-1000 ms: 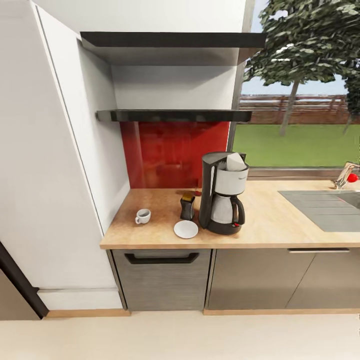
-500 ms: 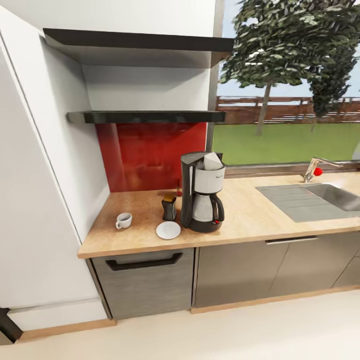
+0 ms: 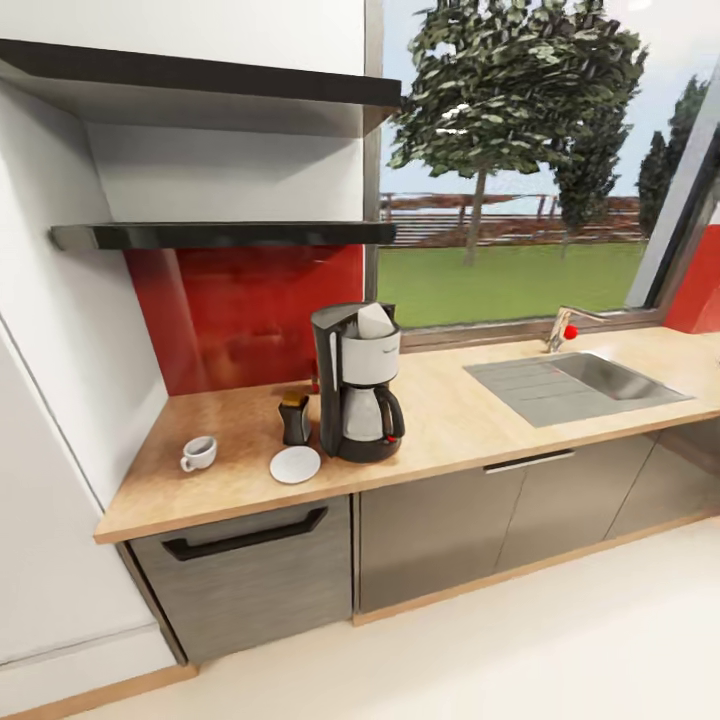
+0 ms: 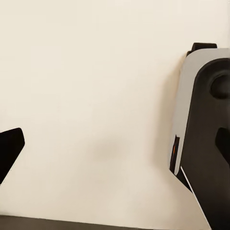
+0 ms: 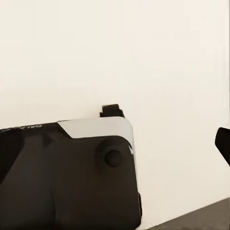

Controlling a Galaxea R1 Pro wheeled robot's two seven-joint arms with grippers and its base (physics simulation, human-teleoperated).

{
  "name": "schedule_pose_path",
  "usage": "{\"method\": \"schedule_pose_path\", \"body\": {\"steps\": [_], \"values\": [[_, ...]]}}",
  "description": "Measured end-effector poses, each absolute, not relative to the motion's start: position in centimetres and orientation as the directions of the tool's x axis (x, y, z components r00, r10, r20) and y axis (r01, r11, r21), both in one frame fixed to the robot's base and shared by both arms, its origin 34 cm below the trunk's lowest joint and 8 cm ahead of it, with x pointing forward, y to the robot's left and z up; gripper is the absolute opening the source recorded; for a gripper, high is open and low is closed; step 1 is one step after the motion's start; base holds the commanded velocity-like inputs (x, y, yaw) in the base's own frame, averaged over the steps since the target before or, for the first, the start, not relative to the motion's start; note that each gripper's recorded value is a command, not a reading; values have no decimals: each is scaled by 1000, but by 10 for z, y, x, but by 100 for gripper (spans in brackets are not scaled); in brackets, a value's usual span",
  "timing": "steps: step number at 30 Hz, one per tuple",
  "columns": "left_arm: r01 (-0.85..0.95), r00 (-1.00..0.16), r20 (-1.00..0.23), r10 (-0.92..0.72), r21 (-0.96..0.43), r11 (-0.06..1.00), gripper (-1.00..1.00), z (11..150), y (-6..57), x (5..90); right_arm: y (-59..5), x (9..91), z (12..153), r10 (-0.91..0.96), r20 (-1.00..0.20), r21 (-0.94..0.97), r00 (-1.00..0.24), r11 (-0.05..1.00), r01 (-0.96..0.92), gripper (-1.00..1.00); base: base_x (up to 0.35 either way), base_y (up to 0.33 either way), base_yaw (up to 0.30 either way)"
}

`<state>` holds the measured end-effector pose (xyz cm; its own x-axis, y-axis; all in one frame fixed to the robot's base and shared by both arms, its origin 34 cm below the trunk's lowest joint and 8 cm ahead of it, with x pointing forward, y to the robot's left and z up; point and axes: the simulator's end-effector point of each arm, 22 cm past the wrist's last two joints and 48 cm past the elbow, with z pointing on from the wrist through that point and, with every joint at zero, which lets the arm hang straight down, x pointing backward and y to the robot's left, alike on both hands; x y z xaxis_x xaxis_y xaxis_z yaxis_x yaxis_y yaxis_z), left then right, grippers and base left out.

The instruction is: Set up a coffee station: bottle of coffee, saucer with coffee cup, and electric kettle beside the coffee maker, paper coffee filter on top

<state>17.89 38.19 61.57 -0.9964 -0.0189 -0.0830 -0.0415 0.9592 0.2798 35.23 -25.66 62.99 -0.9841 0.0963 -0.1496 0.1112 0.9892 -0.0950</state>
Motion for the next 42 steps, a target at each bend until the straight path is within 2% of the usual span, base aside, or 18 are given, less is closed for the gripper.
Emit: {"method": "schedule_pose_path", "body": {"steps": [6, 12, 31, 34, 42], "values": [[-41, -996, -83, -19, 280, 959, 100, 616, 382, 179, -278, 330, 624, 199, -111, -85, -974, 974, 208, 100, 0, 0, -288], [-41, -996, -84, -19, 280, 959, 100, 616, 382, 179, -282, 329, 624, 183, -107, -88, -977, 977, 192, 100, 0, 0, -288], [-41, -996, -83, -19, 280, 959, 100, 616, 382, 179, -250, 333, 624, 145, -113, -47, -983, 987, 151, 100, 0, 0, -288], [-42, -996, -83, -19, 280, 959, 100, 616, 382, 179, -212, 336, 625, 122, -111, 62, -986, 991, 116, 100, 0, 0, -288], [-45, -996, -92, -21, 269, 962, 100, 615, 374, 183, -221, 338, 625, 119, -118, 66, -986, 992, 112, 100, 0, 0, -288]]}}
